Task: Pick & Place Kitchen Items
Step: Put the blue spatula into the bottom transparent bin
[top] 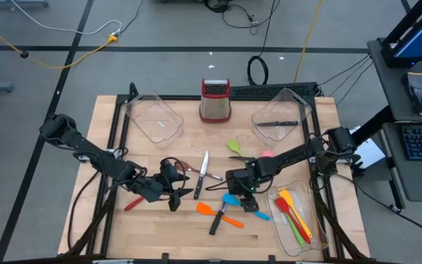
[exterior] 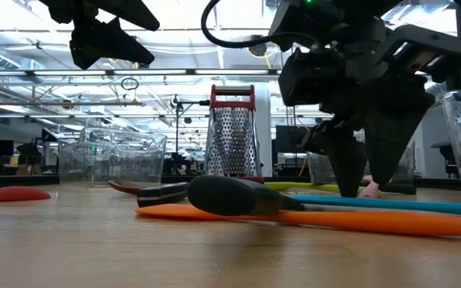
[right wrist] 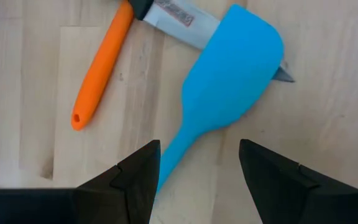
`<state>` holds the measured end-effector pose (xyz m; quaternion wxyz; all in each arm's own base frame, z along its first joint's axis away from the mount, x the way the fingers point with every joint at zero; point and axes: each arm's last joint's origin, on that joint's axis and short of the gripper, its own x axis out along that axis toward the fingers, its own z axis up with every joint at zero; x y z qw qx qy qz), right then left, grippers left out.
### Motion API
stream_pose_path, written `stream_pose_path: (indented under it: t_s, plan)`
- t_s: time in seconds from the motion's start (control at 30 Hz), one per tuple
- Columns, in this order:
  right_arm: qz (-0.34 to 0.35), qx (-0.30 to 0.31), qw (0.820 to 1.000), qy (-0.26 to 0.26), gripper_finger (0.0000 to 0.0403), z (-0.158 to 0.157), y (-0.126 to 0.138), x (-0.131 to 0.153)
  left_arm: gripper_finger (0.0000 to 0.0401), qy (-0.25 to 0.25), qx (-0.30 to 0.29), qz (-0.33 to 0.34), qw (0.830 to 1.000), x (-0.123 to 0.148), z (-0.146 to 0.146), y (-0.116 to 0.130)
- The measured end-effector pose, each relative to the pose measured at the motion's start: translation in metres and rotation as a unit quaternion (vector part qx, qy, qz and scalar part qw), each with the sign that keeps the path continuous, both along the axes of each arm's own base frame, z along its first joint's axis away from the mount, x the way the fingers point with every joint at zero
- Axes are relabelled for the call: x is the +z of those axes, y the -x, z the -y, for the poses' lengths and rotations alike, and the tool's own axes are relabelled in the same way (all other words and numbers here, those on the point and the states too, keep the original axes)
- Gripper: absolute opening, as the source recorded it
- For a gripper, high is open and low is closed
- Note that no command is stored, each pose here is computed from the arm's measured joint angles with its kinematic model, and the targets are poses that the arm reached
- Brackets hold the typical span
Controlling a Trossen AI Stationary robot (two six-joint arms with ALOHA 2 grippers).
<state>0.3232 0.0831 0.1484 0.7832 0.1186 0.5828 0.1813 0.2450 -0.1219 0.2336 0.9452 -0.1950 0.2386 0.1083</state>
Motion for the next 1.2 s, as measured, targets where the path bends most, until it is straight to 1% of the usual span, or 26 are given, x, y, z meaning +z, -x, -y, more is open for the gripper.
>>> stream_pose_path:
  t_s: [0.13,0.27,0.33,0.47,0.57,0.63,0.77,0.93,1.07,1.2]
  plan:
    - [0.001,-0.002,1.000,0.002,0.0215,-0.006,0.001,0.000,0.0241,0.000,0.000,0.000,1.000,0.000,0.000,0.000]
    - [-0.001,-0.009,1.000,0.008,0.0215,-0.008,-0.003,-0.008,0.0241,0.000,0.000,0.000,1.000,0.000,0.000,0.000]
    - [-0.001,-0.018,1.000,0.018,0.0215,-0.008,-0.003,-0.009,0.0241,0.000,0.000,0.000,1.000,0.000,0.000,0.000]
    - [0.004,-0.034,0.998,0.061,0.0215,-0.006,-0.003,-0.010,0.0241,0.000,0.000,0.000,1.000,0.000,0.000,0.000]
    - [0.006,-0.036,0.997,0.072,0.0215,-0.005,-0.002,-0.010,0.0241,0.000,0.000,0.001,1.000,0.000,0.000,0.000]
    - [0.007,-0.031,0.996,0.079,0.0215,-0.008,-0.001,-0.011,0.0241,0.000,0.000,0.000,1.000,0.000,0.000,0.000]
    - [0.019,0.003,0.992,0.127,0.0215,-0.018,0.000,-0.017,0.0241,0.000,0.000,0.000,1.000,0.000,0.000,0.000]
    - [0.024,0.012,0.990,0.141,0.0213,-0.023,0.002,-0.018,0.0241,0.000,0.000,0.000,1.000,0.000,0.000,0.000]
    - [0.026,0.016,0.987,0.160,0.0197,-0.022,0.002,-0.019,0.0241,0.000,0.001,0.000,1.000,0.000,0.000,0.000]
    - [0.012,0.015,0.985,0.170,0.0167,-0.021,0.003,-0.024,0.0241,0.003,0.002,0.000,1.000,0.000,0.000,0.000]
